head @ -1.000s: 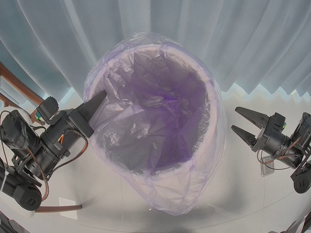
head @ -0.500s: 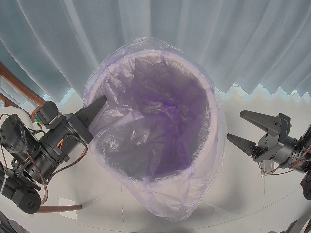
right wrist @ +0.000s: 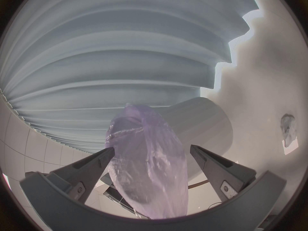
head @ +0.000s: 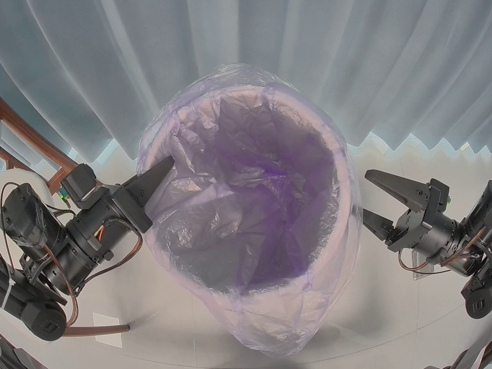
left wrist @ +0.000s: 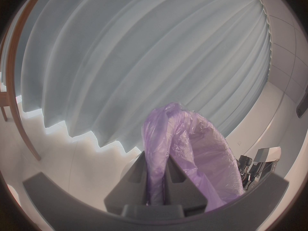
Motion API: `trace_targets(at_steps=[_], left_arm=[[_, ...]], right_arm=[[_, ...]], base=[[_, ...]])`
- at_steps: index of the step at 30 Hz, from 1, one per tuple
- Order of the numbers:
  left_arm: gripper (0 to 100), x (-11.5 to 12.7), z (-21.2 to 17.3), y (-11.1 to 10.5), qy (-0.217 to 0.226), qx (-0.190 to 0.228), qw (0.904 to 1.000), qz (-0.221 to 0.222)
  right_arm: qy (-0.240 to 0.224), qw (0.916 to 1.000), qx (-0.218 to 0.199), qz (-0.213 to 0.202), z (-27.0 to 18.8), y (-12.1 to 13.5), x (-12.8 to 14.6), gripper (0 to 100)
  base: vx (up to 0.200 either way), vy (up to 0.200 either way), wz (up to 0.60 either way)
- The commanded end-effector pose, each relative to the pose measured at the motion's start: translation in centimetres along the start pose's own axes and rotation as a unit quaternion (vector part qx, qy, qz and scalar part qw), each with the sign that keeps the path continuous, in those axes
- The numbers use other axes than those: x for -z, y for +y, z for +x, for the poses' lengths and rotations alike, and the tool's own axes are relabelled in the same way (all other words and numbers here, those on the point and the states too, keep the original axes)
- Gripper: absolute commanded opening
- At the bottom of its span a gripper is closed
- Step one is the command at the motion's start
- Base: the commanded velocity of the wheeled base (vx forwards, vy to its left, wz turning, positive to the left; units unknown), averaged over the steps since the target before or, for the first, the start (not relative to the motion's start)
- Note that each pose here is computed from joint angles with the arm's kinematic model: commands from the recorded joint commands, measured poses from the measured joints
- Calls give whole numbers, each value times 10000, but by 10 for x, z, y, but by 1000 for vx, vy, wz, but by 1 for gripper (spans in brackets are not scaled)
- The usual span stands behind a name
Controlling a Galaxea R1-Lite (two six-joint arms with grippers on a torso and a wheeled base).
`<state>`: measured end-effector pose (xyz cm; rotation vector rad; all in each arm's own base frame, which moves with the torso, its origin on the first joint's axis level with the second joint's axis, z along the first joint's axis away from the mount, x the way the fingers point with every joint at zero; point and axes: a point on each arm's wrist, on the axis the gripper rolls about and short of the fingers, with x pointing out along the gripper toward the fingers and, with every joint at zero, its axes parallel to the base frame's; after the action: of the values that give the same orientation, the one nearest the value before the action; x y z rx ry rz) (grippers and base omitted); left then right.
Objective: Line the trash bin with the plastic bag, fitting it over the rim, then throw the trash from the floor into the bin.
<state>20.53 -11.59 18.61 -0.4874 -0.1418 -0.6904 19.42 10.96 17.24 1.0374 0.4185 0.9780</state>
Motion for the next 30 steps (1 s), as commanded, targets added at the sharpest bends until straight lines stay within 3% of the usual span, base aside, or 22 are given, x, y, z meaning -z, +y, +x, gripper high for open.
trace_targets(at_steps=[1, 6, 7, 30], left_arm=[[0, 3, -1, -3, 65, 54, 10000, -26], [0, 4, -1, -3, 82, 54, 9999, -30], [0, 4, 0, -3, 78, 64, 9999, -32], [0, -4, -3, -7, -58, 131, 9999, -30]], right_arm=[[117, 9996, 174, 173, 10, -18, 10, 100], [221, 9994, 148, 210, 11, -19, 17, 100], [210, 9994, 160, 214, 11, -20, 17, 0], [-191, 9976, 590, 297, 10, -46, 0, 0]], base=[[0, 0, 0], [0, 0, 0], [0, 0, 0], [0, 0, 0]])
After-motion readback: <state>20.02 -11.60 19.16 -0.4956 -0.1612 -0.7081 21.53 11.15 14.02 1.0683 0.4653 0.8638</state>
